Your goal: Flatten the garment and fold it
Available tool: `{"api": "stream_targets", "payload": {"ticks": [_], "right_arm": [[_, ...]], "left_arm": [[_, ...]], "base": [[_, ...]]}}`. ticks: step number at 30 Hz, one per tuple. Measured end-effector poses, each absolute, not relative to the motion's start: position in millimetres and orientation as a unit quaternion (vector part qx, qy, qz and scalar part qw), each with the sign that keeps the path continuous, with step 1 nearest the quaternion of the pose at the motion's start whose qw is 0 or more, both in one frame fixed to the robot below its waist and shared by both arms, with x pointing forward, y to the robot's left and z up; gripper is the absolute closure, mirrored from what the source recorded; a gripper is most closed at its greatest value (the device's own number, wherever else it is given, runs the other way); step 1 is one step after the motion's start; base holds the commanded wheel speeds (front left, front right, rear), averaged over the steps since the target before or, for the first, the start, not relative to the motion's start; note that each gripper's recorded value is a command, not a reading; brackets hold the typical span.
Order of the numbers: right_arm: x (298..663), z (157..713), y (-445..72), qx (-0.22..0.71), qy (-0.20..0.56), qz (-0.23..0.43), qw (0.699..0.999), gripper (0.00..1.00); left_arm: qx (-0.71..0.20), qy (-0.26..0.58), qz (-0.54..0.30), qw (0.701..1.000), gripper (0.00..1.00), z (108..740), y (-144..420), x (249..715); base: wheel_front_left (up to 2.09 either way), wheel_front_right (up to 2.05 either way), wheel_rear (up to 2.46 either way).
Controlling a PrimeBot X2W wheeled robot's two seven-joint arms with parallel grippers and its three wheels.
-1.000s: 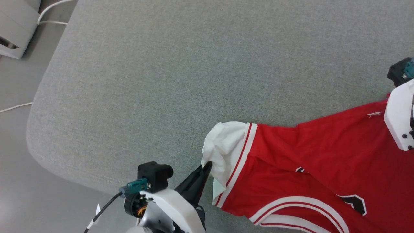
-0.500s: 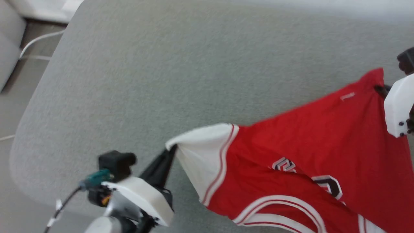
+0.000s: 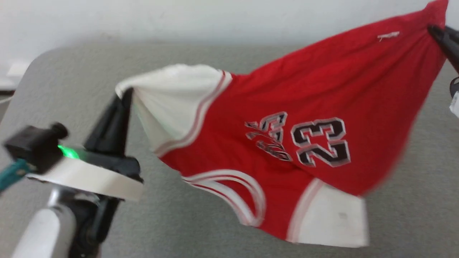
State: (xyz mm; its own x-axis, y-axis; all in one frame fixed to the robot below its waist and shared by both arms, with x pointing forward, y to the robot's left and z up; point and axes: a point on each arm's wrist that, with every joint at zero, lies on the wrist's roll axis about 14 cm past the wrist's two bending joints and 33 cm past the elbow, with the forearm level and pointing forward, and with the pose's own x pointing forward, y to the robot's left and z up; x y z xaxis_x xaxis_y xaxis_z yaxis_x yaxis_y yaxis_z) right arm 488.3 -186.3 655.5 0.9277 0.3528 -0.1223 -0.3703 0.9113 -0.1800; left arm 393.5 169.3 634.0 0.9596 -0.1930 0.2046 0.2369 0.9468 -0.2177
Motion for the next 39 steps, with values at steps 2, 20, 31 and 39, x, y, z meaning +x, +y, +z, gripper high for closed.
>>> {"api": "stream_targets", "payload": {"ticks": [2, 20, 31, 39], "right_arm": [[475.5, 676.7, -192.9, -0.102, 0.013, 0.177, 0.979, 1.0], [403.2, 782.6, -222.0, -0.101, -0.159, 0.129, 0.973, 1.0], [478.0, 805.1, -221.5, -0.126, -0.234, 0.121, 0.956, 1.0], [579.1, 778.0, -220.7, -0.128, -0.225, 0.11, 0.96, 1.0]], "left_arm": [[-0.12, -0.14, -0.122, 0.975, 1.0, 664.2, 165.0, 394.0], [-0.085, -0.45, -0.188, 0.869, 1.0, 859.3, 141.3, 361.1], [-0.049, -0.437, -0.181, 0.88, 1.0, 880.2, 148.6, 469.7], [-0.029, -0.406, -0.156, 0.9, 1.0, 855.0, 154.3, 580.2]], "base": [[0.0, 0.0, 0.0], [0.0, 0.0, 0.0], [0.0, 0.0, 0.0], [0.0, 0.0, 0.0]]}}
